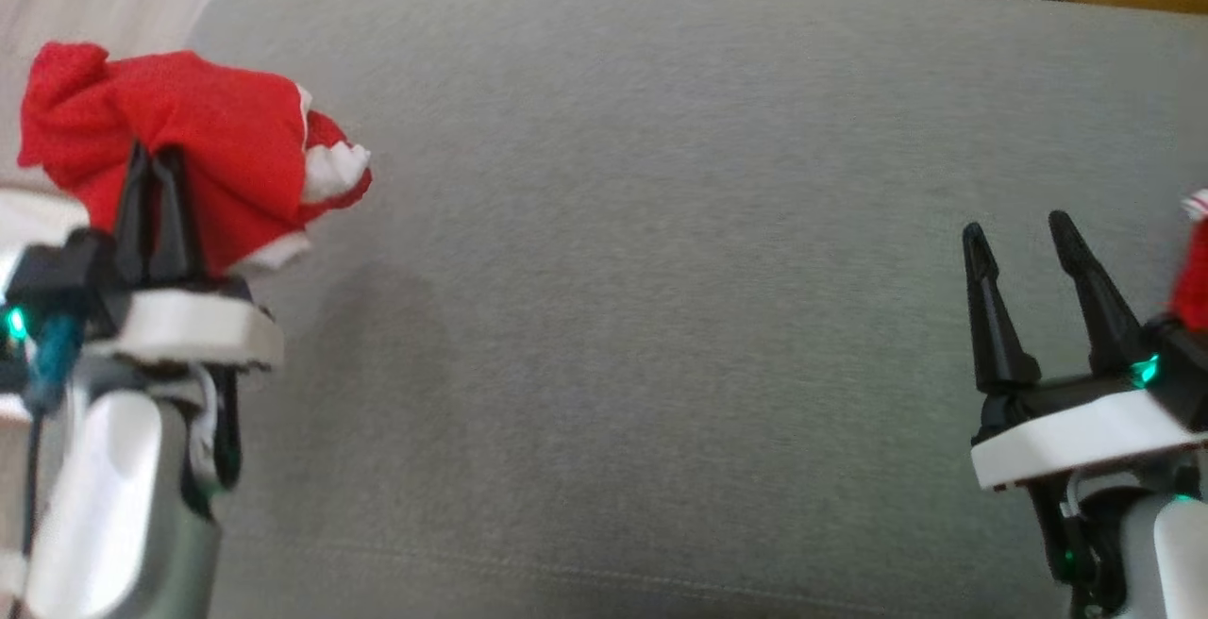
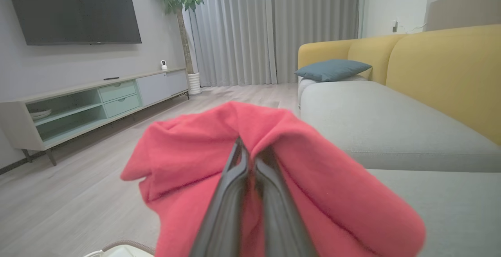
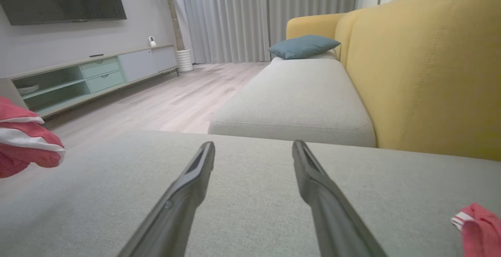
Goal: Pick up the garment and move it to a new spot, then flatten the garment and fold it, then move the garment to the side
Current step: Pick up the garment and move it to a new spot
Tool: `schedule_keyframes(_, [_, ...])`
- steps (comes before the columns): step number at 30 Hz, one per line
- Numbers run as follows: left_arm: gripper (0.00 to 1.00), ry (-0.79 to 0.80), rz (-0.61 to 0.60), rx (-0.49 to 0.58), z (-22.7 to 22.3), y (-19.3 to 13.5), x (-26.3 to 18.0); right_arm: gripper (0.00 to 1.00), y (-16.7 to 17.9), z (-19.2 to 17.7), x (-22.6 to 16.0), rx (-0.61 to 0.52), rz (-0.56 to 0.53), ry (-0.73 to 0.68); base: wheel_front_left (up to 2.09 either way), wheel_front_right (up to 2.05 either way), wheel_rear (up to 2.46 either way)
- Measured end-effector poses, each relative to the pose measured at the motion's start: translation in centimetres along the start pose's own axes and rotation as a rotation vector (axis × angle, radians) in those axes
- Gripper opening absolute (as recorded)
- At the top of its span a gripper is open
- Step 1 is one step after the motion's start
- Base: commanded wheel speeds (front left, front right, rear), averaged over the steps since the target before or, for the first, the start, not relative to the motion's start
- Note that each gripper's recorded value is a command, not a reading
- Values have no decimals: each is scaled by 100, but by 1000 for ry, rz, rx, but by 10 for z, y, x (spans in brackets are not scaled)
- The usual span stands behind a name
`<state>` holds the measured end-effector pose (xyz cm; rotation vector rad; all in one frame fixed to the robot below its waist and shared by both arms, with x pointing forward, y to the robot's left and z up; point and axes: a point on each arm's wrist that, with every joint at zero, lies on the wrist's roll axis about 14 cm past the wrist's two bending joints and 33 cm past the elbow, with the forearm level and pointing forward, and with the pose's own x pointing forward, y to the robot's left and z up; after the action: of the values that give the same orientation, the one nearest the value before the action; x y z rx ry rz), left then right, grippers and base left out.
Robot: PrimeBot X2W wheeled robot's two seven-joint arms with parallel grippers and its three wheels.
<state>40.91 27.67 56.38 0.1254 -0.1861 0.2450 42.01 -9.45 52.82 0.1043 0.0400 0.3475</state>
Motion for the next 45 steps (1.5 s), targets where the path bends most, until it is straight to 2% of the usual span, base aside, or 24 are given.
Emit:
schedule_keyframes(3, [0, -25, -52, -25, 13, -24, -9, 100, -9, 7, -12, -1, -38, -15, 0, 0, 0])
schedule_keyframes(7, [0, -21, -188, -74, 20, -76, -19, 100, -20, 12, -27, 1, -89, -30, 0, 0, 0])
schedule_keyframes(8, [0, -16, -237, -89, 21, -94, -21, 100, -25, 13, -31, 0, -107, -31, 0, 0, 0])
schedule_keyframes(9, [0, -1, -335, -127, 20, -129, -26, 100, -35, 13, -40, -3, -143, -32, 0, 0, 0])
schedule_keyframes(15, [0, 71, -643, -219, 7, -238, -48, 100, -67, 8, -70, 18, -270, -26, 0, 0, 0])
schedule_keyframes(16, [0, 78, -694, -228, 6, -255, -51, 100, -73, 6, -75, 21, -292, -20, 0, 0, 0])
schedule_keyframes(17, [0, 96, -783, -227, 1, -286, -58, 100, -84, 3, -86, 24, -338, -12, 0, 0, 0])
schedule_keyframes(18, [0, 111, -817, -229, -3, -298, -61, 100, -88, 0, -92, 32, -360, -7, 0, 0, 0])
schedule_keyframes(24, [0, 256, -966, -177, -52, -345, -84, 100, -110, -12, -118, 57, -470, 15, 0, 0, 0])
schedule_keyframes(31, [0, 336, -1026, -159, -80, -351, -102, 100, -114, -24, -119, 67, -490, 41, 0, 0, 0])
schedule_keyframes(32, [44, 335, -1018, -156, -80, -348, -100, 100, -112, -25, -116, 69, -481, 42, 0, 0, 0])
schedule_keyframes(33, [100, 327, -1007, -156, -79, -344, -99, 100, -110, -25, -114, 72, -472, 43, 0, 0, 0])
schedule_keyframes(39, [100, 268, -903, -179, -67, -317, -89, 100, -101, -24, -100, 77, -424, 35, 0, 0, 0])
schedule_keyframes(45, [100, 202, -651, -202, -54, -254, -68, 100, -82, -18, -80, 71, -340, 20, 0, 0, 0])
